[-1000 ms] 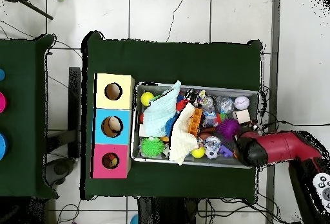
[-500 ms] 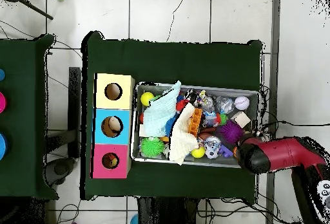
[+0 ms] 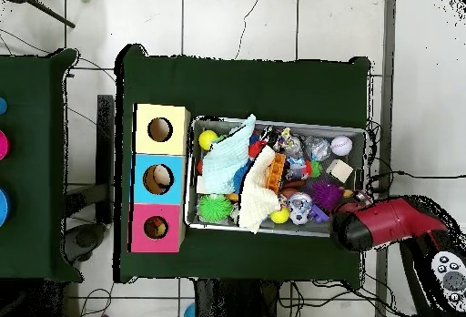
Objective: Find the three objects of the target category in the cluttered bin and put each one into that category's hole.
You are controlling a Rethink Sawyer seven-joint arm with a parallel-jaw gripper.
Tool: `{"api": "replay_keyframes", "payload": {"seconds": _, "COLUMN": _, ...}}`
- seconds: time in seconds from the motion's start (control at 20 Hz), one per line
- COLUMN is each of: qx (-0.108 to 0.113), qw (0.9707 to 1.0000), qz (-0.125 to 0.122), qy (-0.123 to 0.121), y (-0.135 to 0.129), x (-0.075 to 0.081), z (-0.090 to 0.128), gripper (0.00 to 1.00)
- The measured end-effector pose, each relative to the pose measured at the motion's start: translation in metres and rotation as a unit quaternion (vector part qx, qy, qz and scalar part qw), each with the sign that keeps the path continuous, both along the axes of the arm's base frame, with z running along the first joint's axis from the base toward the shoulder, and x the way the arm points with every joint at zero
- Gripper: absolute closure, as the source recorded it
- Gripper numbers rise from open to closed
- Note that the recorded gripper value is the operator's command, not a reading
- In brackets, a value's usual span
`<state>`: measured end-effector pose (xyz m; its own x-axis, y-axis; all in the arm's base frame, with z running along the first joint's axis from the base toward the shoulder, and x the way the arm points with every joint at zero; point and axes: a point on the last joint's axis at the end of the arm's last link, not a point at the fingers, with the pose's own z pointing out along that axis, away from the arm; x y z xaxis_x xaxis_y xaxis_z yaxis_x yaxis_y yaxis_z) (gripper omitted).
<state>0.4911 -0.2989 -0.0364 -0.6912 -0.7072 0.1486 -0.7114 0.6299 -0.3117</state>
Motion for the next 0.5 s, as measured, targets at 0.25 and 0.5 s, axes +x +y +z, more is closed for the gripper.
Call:
{"api": "replay_keyframes", "payload": {"seconds": 0.25, "qx": -0.005, "qw": 1.0, "qz": 0.004, "qy": 0.004, "y": 0.0006, "x": -0.0011, "z": -0.0001, "gripper": 0.0}}
{"api": "replay_keyframes", "payload": {"seconds": 0.5, "qx": -0.007, "qw": 1.0, "qz": 0.004, "qy": 0.005, "y": 0.0006, "x": -0.0008, "z": -0.0011, "gripper": 0.0}}
